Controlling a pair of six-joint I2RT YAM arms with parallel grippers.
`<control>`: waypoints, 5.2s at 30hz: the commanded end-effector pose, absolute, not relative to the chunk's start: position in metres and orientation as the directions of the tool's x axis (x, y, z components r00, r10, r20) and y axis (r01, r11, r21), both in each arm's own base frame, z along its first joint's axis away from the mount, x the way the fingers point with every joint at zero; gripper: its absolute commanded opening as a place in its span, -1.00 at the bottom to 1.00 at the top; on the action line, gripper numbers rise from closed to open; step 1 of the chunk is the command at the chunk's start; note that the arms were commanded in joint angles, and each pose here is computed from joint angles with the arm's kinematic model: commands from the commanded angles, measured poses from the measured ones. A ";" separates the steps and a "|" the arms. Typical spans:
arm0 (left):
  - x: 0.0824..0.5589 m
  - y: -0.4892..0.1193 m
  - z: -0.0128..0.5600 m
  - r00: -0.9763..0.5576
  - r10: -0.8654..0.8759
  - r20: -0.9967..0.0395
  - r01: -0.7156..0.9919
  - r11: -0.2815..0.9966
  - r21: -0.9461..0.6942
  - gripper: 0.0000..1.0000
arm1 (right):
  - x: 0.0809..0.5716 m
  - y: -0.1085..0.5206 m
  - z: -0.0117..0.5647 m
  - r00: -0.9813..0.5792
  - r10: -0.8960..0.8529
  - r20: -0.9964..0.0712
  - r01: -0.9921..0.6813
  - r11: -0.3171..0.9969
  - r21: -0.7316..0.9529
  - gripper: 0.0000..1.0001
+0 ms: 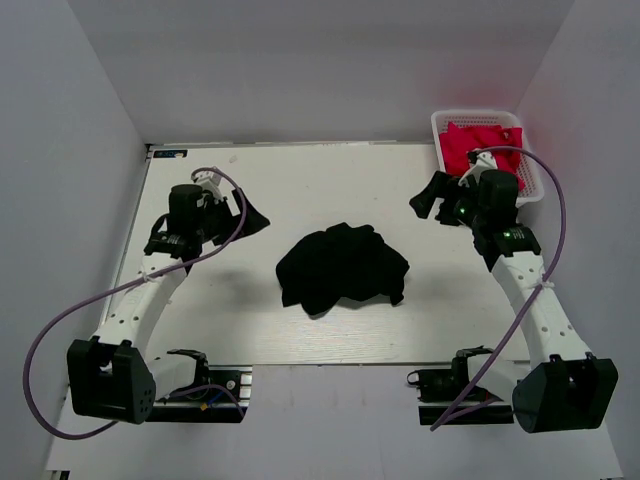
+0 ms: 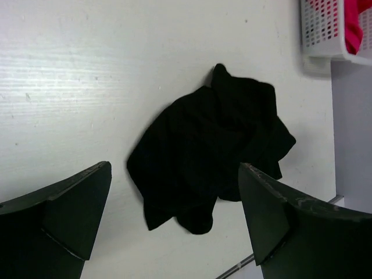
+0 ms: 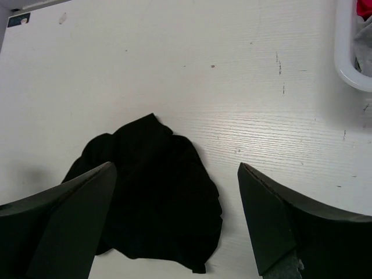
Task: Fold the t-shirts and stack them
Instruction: Flatten out the tshirt
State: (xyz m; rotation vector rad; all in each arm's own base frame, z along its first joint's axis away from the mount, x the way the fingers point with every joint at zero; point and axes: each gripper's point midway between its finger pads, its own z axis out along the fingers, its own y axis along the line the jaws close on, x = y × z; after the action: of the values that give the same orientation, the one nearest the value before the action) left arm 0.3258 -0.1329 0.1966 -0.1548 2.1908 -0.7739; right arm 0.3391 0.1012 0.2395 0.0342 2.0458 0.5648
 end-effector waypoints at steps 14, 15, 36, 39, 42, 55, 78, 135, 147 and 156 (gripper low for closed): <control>0.241 -0.183 0.083 -0.911 -0.230 -0.341 0.068 0.734 -0.676 1.00 | 0.371 0.147 0.179 -0.689 0.146 -0.710 -0.250 0.871 0.422 0.81; 0.236 -0.187 0.070 -0.930 -0.207 -0.303 0.053 0.742 -0.669 1.00 | 0.374 0.152 0.181 -0.693 0.130 -0.709 -0.268 0.867 0.420 0.81; 0.214 -0.181 -0.009 -0.970 -0.081 -0.230 0.000 0.943 -0.333 0.09 | 0.350 0.247 0.105 -0.828 -0.036 -0.560 -0.360 0.799 0.481 0.45; 0.212 -0.184 -0.014 -0.975 -0.059 -0.213 0.011 0.950 -0.314 -0.35 | 0.346 0.252 0.099 -0.833 -0.037 -0.552 -0.357 0.797 0.487 -0.23; 0.218 -0.183 -0.013 -0.970 -0.074 -0.230 -0.001 0.953 -0.302 -1.00 | 0.349 0.254 0.114 -0.808 -0.009 -0.589 -0.367 0.790 0.492 -1.00; 0.308 -0.143 0.211 -0.556 -0.290 -0.779 -0.082 0.952 -0.295 -1.00 | 0.400 0.188 0.294 -0.377 0.270 -0.886 -0.201 0.910 0.363 -1.00; 0.128 -0.098 0.656 0.319 -0.527 -0.788 0.659 0.721 -0.215 -1.00 | 0.175 0.086 0.682 0.442 0.406 -0.800 -0.493 0.855 0.161 -1.00; 0.551 -0.175 0.082 -0.678 -0.090 -0.730 -0.040 0.996 -0.085 1.00 | 0.254 0.170 0.075 -0.836 0.139 -0.531 -0.093 0.917 0.387 0.80; 0.385 -0.071 0.008 -0.783 -0.311 -0.538 -0.460 0.873 0.164 1.00 | 0.282 0.140 0.001 -0.909 0.096 -0.406 0.058 0.993 0.104 0.80; 0.321 -0.074 0.044 -0.745 -0.416 -0.522 -0.502 0.865 0.027 1.00 | 0.417 0.144 0.013 -0.864 0.079 -0.497 0.090 0.996 0.002 0.80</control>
State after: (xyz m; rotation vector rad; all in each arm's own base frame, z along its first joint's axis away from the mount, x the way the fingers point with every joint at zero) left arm 0.3257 -0.0692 0.0240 -0.6380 2.5533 0.2889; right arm 0.3816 0.1628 0.0210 0.1040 2.6299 0.0855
